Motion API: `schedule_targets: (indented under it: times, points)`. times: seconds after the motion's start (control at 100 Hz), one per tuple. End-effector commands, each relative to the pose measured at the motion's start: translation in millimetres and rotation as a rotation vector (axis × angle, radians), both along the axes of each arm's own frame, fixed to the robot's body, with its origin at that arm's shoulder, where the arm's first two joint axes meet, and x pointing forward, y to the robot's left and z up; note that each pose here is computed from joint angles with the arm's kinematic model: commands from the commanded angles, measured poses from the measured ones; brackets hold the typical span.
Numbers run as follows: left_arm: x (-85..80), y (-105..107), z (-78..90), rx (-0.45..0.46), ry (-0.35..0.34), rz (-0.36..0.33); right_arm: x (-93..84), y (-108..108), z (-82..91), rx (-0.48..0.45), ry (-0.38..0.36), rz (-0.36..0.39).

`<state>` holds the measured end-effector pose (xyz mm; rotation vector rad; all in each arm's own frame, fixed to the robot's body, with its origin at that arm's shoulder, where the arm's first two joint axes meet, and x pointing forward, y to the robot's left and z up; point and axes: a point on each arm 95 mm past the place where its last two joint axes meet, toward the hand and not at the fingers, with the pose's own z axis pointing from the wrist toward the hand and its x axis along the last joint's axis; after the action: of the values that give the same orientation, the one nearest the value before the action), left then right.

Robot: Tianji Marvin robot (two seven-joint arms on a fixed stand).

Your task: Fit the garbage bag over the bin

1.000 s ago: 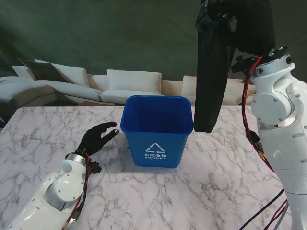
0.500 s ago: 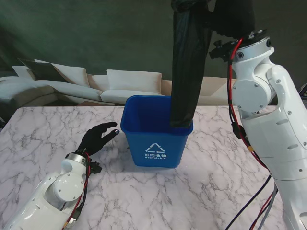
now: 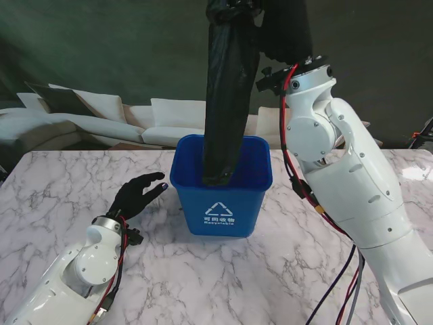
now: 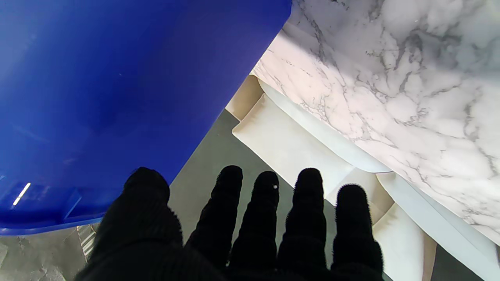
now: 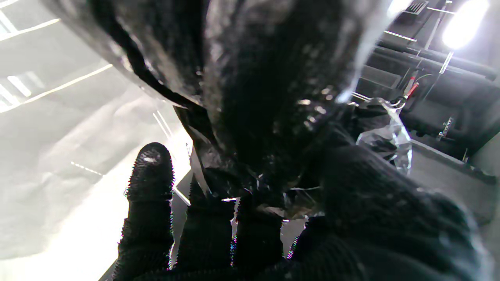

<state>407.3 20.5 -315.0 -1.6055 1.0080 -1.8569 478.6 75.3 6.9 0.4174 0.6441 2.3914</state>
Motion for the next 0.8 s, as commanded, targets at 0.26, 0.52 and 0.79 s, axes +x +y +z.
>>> schedule_targets:
  times: [0.26,0.52,0.79]
  points:
    - [-1.3,-1,-2.6,0.006,0.013,-0.012,4.5,11,-43.6,0.004,0.056,0.023]
    - [-1.1,-1,-3.2,0.011,0.014,-0.014,2.2,12,-75.0,-0.025,0.072,0.04]
    - [-1.0,-2,-3.5,0.012,0.014,-0.016,-8.8,15,-95.3,-0.033,0.068,0.067]
